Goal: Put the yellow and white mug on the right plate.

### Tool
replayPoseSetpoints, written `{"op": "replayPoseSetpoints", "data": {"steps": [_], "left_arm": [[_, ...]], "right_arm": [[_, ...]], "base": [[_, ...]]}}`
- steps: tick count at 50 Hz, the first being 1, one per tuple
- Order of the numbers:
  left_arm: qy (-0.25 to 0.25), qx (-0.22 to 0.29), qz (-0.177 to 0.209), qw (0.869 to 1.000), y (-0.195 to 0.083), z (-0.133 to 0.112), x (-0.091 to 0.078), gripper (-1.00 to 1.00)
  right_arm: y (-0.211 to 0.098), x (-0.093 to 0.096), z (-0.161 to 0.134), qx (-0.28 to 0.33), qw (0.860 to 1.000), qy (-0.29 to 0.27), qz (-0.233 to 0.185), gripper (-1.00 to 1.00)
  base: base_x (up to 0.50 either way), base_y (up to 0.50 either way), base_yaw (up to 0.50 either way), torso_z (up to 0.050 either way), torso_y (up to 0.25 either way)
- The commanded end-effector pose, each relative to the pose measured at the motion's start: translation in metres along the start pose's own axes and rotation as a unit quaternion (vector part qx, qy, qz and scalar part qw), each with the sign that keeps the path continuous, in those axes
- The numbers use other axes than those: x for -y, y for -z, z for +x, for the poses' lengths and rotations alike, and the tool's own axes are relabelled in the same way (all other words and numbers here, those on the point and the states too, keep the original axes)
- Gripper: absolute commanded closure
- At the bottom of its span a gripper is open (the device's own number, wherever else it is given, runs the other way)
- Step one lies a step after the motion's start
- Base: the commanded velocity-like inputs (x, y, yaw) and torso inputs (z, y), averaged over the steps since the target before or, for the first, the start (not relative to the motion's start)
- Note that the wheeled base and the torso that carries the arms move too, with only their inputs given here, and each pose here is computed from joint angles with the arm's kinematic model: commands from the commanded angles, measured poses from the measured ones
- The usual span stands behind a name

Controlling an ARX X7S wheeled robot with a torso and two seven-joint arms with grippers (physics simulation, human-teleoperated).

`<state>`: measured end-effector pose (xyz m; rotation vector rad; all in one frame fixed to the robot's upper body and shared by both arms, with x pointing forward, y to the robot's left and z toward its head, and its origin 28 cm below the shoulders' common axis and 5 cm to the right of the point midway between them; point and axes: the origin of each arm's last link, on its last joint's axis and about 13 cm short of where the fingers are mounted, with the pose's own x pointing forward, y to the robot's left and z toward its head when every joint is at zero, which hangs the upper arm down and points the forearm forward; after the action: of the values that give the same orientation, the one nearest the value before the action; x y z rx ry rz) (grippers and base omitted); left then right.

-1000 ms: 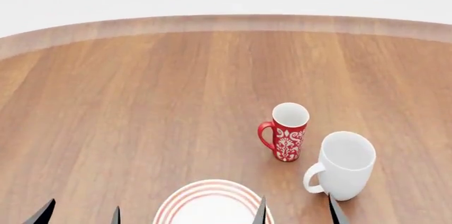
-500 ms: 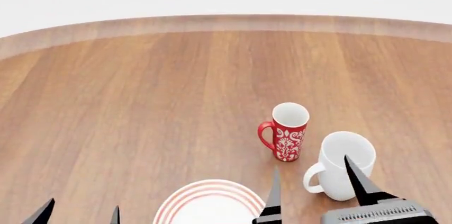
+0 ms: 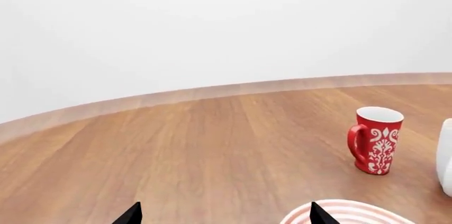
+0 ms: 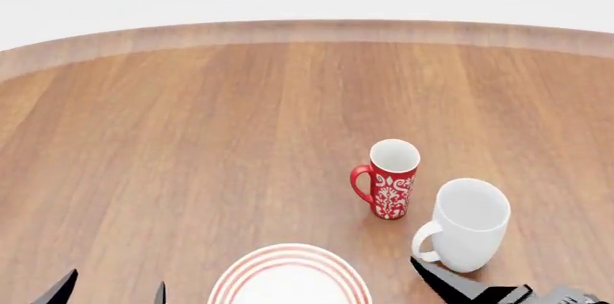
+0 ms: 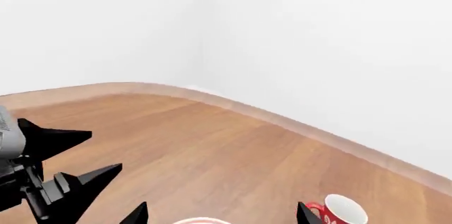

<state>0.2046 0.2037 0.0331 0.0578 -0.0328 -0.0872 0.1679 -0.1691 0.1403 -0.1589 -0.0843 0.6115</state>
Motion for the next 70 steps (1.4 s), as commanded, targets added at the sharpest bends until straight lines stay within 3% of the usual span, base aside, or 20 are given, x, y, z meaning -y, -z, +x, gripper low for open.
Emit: {"op": "replayPoseSetpoints", "data": {"steps": [1, 19, 36, 40, 70], "left_arm": [[0.004, -0.001, -0.002, 1.000, -0.001, 0.000, 0.000, -1.00], [0.000, 0.000, -0.001, 1.000, -0.002, 0.001, -0.003, -1.00], [-0.002, 0.000, -0.001, 1.000, -0.002, 0.001, -0.003, -1.00], [-0.002, 0.000, -0.001, 1.000, -0.002, 0.001, -0.003, -1.00], [-0.005, 0.000, -0.001, 1.000, -0.002, 0.001, -0.004, -1.00]], "right_arm": [[-0.019, -0.007, -0.035, -0.023, 0.989, -0.144, 0.009, -1.00], [-0.024, -0.015, -0.068, -0.084, 0.970, -0.229, -0.009, -1.00], [-0.013, -0.018, -0.078, -0.097, 0.964, -0.247, 0.004, -1.00], [-0.006, -0.016, -0.078, -0.126, 0.964, -0.236, 0.001, -1.00], [0.043, -0.028, -0.074, -0.176, 0.947, -0.257, 0.077, -1.00]], "base": [[0.00, 0.00, 0.00, 0.000, 0.000], [0.00, 0.00, 0.00, 0.000, 0.000], [0.00, 0.00, 0.00, 0.000, 0.000], [0.00, 0.00, 0.00, 0.000, 0.000], [0.00, 0.00, 0.00, 0.000, 0.000]]}}
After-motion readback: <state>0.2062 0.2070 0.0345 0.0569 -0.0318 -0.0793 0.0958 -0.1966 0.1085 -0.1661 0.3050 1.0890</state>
